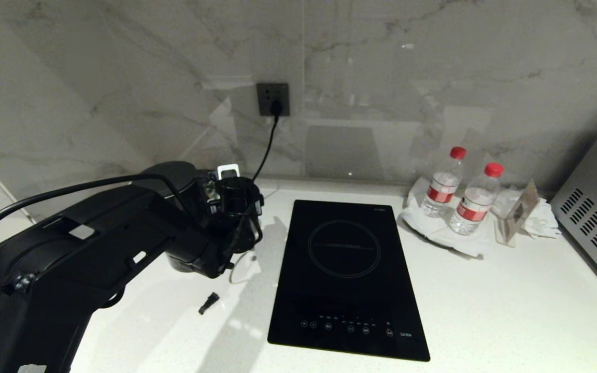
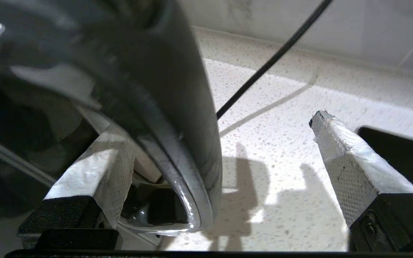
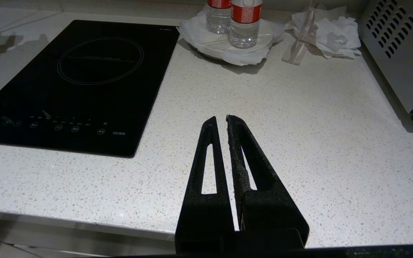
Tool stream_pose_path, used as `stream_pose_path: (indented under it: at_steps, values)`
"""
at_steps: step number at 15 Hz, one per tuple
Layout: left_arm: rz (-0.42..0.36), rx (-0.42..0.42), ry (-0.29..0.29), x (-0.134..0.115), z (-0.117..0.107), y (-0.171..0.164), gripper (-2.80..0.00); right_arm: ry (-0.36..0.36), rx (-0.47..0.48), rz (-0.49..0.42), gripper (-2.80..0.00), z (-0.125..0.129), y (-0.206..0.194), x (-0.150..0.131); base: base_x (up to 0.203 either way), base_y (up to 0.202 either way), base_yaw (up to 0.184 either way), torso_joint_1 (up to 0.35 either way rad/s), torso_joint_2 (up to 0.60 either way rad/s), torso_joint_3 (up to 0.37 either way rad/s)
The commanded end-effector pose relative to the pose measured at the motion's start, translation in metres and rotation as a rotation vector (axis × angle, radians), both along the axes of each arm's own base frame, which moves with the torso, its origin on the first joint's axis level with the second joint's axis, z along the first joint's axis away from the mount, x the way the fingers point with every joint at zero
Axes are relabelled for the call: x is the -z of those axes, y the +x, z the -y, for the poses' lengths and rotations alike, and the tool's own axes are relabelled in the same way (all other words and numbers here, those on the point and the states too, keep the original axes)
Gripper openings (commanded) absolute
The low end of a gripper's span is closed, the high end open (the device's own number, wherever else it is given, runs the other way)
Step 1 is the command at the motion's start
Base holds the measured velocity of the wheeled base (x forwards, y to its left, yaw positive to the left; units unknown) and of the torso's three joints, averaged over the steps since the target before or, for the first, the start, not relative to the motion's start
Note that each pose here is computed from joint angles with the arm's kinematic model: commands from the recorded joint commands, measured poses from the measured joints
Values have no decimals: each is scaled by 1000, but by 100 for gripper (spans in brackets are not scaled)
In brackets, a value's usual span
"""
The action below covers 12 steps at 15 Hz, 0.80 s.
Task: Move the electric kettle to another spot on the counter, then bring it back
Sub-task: Place it on the power base
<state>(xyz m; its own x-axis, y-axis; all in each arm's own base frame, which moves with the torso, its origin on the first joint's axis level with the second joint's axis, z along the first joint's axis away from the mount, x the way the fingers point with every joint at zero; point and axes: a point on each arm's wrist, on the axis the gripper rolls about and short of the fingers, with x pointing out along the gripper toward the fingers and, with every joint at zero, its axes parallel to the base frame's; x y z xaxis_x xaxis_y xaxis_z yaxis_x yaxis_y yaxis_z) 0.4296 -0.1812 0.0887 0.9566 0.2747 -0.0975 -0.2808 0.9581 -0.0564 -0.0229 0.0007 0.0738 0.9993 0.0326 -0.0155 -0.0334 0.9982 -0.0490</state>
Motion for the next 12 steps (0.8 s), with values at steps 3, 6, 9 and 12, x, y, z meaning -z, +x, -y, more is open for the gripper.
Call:
stream_pose_path:
  at_steps: [3,6,9,12]
  values:
    - [17,-37,-33,-1,-1,-1,0,-1,-1,-1,-280,0,0,0,0,0,0,0,0,0]
    - [22,-40,-47,-3,0,-3,0,-1,-1,-1,-280,0,0,0,0,0,0,0,0,0]
    - [-2,-17,-22,5,5,-2,0,-1,-1,-1,-280,0,0,0,0,0,0,0,0,0]
    - [30,-21,-30,5,14,8,0,-1,-1,-1,-280,0,0,0,0,0,0,0,0,0]
